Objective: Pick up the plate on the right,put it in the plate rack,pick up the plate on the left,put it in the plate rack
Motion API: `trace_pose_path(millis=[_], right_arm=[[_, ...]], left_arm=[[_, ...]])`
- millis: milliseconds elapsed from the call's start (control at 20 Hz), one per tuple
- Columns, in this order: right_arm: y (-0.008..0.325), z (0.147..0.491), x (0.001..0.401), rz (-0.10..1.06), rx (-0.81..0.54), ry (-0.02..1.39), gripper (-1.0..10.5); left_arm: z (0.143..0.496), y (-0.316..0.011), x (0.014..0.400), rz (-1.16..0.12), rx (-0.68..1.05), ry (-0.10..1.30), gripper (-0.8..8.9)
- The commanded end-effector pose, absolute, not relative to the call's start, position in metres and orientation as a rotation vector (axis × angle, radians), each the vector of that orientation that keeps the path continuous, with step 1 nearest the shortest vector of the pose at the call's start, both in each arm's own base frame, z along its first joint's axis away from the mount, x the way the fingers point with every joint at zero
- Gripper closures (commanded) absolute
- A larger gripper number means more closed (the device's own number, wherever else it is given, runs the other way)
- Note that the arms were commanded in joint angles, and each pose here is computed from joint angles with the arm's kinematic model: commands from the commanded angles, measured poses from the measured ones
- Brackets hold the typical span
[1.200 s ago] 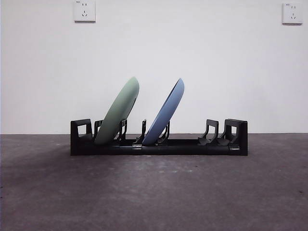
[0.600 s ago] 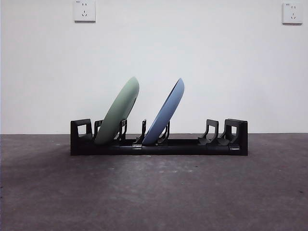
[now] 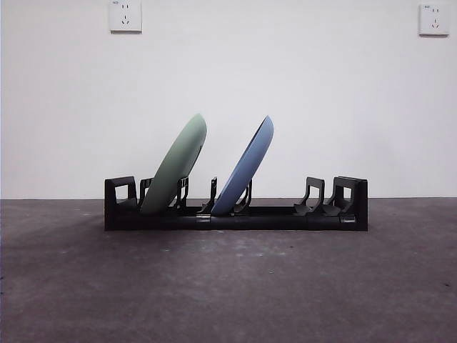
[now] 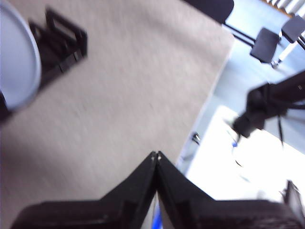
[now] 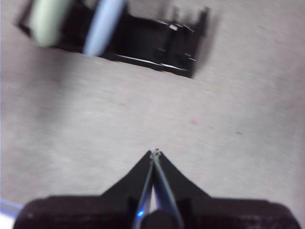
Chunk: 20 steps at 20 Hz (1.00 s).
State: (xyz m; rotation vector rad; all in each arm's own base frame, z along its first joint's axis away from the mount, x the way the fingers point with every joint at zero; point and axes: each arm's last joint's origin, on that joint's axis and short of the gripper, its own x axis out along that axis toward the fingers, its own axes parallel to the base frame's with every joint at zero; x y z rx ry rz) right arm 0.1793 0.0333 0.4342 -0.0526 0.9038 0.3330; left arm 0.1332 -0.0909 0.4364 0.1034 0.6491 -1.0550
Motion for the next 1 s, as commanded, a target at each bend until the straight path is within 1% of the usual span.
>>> trace_pose_path(millis=[50,150,250,400,500,600,700,800,900,1000], right_arm=[[0.034,0.425,0.189,0.300,-0.063,0.966,9.4],[0.035,0.421,0.198,0.281,-0.073,0.994,9.4],[0.036,0.416,0.206,0.277,-0.075,1.019,9.4],[0.037,0.411,0.214,0.276,-0.076,1.044,9.4],[0.038,0.408,0.218,0.276,-0.076,1.052,9.4],[0.039,0.409,0.223,0.277,-0.075,1.022,9.4],[0.039,0.412,0.228,0.275,-0.076,0.968,9.4],[0.040,0.416,0.233,0.276,-0.075,0.897,9.4],[0.041,0.420,0.238,0.277,-0.074,0.826,9.4],[0.042,0.425,0.243,0.277,-0.073,0.751,9.4]], left_arm=[[0.449,-0.094,0.142,-1.071,0.181,0.420,8.18],[0.463,-0.088,0.149,-1.012,0.250,0.220,8.17],[0.477,-0.075,0.151,-0.920,0.287,0.065,8.18],[0.485,-0.051,0.144,-0.784,0.294,0.003,8.17],[0.481,-0.036,0.133,-0.694,0.333,-0.019,8.17],[0.467,-0.025,0.122,-0.609,0.368,-0.061,8.17],[0.445,-0.017,0.109,-0.520,0.393,-0.130,8.17],[0.412,-0.012,0.102,-0.418,0.403,-0.165,8.17],[0.376,-0.010,0.100,-0.349,0.363,-0.155,8.17],[0.340,-0.008,0.100,-0.294,0.311,-0.098,8.17]])
